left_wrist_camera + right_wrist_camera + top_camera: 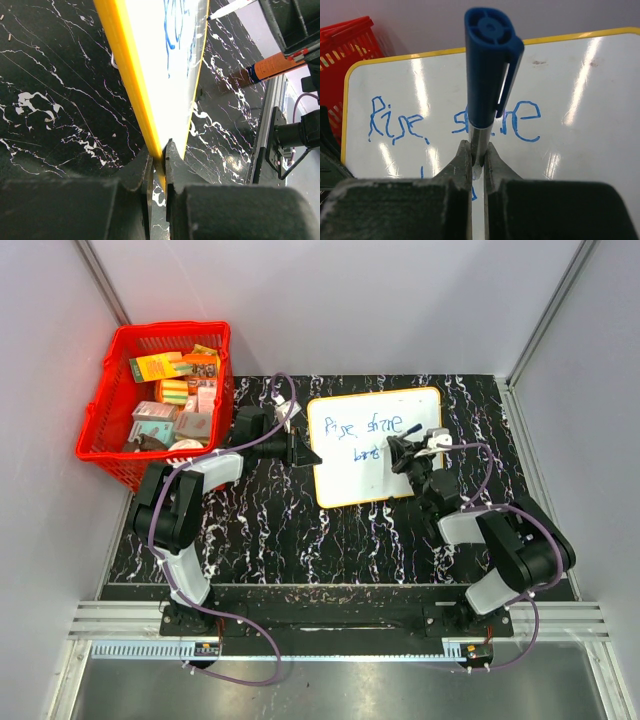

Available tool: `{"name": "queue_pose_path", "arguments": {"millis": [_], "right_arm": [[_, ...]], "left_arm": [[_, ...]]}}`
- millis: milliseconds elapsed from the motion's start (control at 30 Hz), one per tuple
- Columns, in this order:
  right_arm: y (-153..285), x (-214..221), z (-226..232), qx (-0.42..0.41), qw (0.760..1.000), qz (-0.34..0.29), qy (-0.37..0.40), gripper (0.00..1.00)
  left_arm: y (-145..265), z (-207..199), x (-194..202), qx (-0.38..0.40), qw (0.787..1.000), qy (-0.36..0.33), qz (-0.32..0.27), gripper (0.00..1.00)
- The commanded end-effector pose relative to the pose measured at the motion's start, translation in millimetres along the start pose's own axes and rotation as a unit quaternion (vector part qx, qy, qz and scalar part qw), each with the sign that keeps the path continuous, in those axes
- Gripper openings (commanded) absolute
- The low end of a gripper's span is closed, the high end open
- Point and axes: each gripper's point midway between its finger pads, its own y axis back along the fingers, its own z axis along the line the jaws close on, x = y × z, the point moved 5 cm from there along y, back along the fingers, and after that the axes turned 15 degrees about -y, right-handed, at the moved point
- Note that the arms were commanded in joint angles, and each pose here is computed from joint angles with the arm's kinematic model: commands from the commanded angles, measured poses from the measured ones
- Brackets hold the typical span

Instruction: Write a sentence on the whiteboard

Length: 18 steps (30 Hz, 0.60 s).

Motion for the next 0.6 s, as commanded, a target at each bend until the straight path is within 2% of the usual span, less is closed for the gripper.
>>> {"name": "queue_pose_path", "arguments": {"millis": [0,300,567], "right_arm": [[5,-55,21,-0.037,0.992,-0.124,-0.001,0.00],[3,-35,6,-0.004,0.995,-0.103,-0.002,0.00],[-6,-45,7,0.001,0.992,-0.123,-0.001,0.00]], "left_arm": [[0,19,-1,-0.053,0.996,-0.075,0.000,0.00],[0,20,-1,-0.055,0.996,-0.077,-0.001,0.00],[-1,19,0,-0.053,0.996,-0.077,0.001,0.00]]}}
